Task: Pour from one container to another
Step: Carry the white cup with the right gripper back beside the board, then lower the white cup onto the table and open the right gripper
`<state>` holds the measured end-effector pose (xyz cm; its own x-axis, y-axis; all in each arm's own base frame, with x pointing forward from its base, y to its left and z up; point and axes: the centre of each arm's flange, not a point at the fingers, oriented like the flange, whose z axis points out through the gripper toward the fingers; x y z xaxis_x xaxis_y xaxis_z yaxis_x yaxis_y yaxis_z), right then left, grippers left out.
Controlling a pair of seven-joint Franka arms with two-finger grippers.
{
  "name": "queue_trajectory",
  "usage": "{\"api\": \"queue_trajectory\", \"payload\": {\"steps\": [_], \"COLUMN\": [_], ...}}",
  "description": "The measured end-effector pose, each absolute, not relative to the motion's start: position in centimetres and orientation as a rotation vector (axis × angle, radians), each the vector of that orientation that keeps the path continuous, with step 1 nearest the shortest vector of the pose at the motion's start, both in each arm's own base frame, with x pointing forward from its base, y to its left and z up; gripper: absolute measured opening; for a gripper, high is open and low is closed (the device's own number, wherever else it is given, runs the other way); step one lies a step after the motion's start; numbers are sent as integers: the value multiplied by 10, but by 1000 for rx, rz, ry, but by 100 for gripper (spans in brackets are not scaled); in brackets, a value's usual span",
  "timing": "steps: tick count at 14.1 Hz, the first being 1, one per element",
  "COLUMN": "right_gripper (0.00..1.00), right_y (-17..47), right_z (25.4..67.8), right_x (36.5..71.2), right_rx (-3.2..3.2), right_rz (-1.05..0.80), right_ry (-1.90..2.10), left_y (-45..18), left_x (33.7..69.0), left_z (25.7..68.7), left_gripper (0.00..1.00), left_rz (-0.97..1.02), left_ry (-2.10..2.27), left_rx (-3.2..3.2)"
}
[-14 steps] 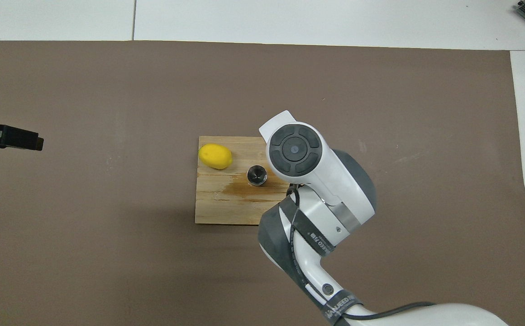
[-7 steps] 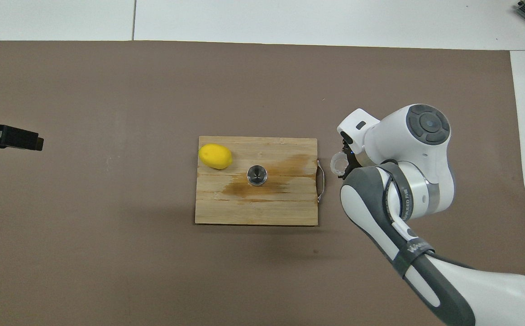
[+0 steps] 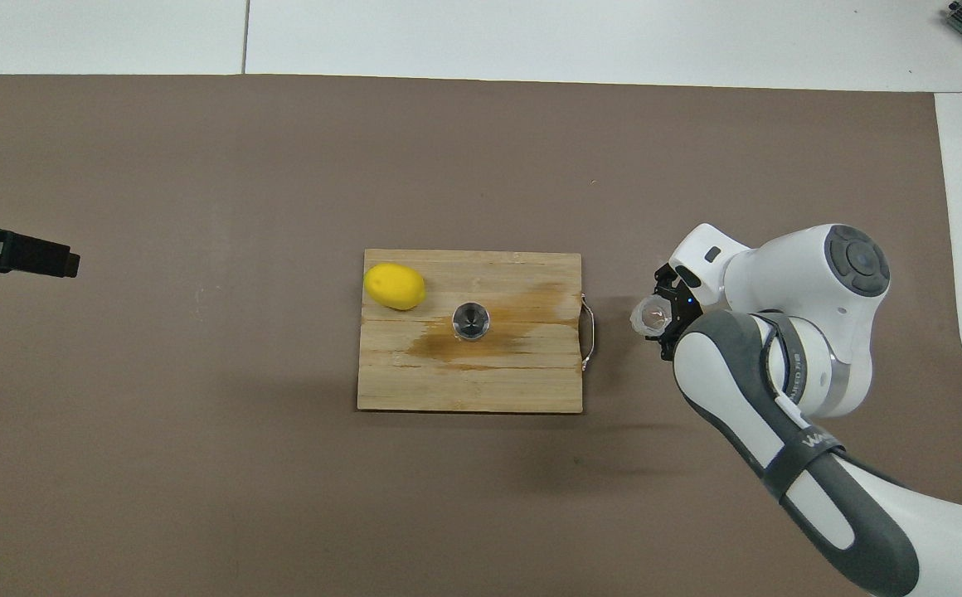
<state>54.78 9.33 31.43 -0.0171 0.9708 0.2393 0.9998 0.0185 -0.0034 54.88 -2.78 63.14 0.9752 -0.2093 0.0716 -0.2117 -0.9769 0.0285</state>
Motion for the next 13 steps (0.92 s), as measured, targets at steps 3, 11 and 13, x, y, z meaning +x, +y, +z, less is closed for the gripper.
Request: {"api": "queue_trajectory", "payload": {"steps": [3,11,13], "right_gripper": [54,54,54], "right_y": [81,70,69], "right_z": [301,296,293], "right_x": [539,538,537], "right_rx": [-2044,-2071,-2080], "right_rz": [-353,-409,-410], "right_ry": [-2100,-2121,-2123], "left_y": [-28,-28,-30], "left_x": [549,549,549], "left_z": [631,629,629], "left_gripper": [100,100,100], "left_rz": [105,99,96], "left_ry": [-333,-338,-344], "left_rx": [3086,3084,3083]}}
